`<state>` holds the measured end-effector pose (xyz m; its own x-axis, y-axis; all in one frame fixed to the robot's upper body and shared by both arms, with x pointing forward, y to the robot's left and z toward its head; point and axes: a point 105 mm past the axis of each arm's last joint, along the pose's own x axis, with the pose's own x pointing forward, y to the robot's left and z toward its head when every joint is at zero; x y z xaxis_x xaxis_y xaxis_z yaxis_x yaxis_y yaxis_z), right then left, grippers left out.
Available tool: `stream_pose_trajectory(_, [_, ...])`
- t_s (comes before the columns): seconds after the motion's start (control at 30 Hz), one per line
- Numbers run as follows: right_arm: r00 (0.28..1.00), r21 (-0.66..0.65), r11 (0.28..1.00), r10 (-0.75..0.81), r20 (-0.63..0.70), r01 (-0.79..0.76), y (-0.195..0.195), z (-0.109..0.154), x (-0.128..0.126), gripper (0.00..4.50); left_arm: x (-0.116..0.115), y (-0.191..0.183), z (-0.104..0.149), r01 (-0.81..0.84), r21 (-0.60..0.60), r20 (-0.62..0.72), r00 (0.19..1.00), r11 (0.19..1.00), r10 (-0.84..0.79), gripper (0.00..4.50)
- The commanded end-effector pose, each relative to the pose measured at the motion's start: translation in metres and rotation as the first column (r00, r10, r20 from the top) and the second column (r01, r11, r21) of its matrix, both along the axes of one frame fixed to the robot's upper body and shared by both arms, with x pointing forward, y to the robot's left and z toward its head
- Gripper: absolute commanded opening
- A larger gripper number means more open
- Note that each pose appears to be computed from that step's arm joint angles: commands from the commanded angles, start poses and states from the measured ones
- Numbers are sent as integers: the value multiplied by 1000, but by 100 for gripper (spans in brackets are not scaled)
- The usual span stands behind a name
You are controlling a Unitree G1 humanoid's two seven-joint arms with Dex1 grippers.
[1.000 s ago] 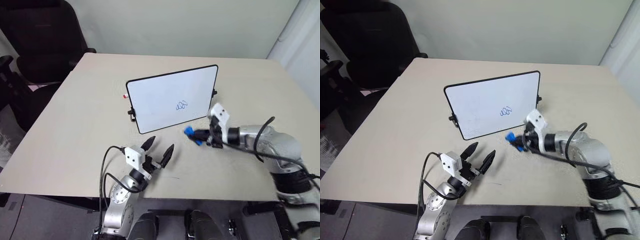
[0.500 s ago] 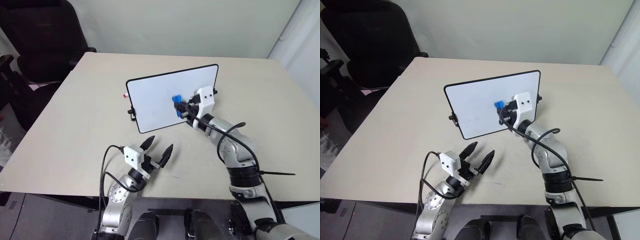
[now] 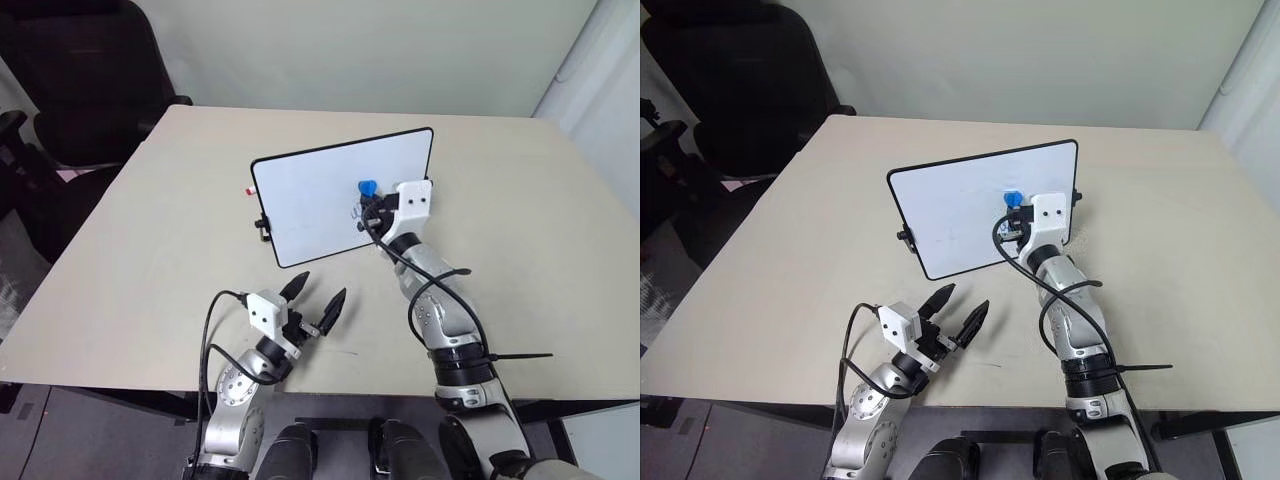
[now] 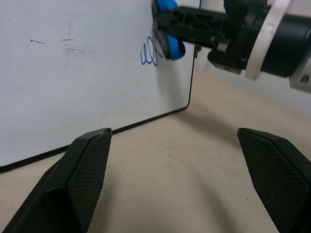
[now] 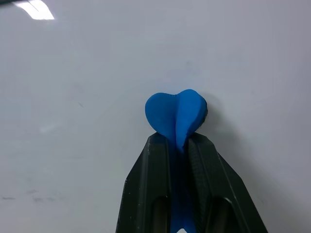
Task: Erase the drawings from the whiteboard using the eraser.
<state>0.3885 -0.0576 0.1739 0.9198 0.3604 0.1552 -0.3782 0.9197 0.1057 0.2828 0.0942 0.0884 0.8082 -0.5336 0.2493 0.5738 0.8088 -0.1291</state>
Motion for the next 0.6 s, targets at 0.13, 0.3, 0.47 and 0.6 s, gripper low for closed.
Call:
stream_pose_trajectory(0.13, [997, -89, 994, -64, 35, 67, -4, -10, 3, 21, -4, -3, 12, 19, -16, 39, 999, 1000, -19, 450])
stream_pose_trajectory(0.3, [998, -118, 992, -50, 31, 53, 5, -17, 5, 21, -4, -3, 13, 25, -16, 40, 999, 1000, -24, 450])
stream_pose_trajectory(0.47, [988, -166, 979, 131, 80, -116, 37, -11, -12, 21, -4, -3, 13, 26, -19, 39, 999, 999, -25, 450])
stream_pose_trajectory(0.6, [969, -221, 955, 224, 107, -196, 51, -12, -22, 21, -4, -2, 13, 26, -20, 38, 999, 999, -25, 450])
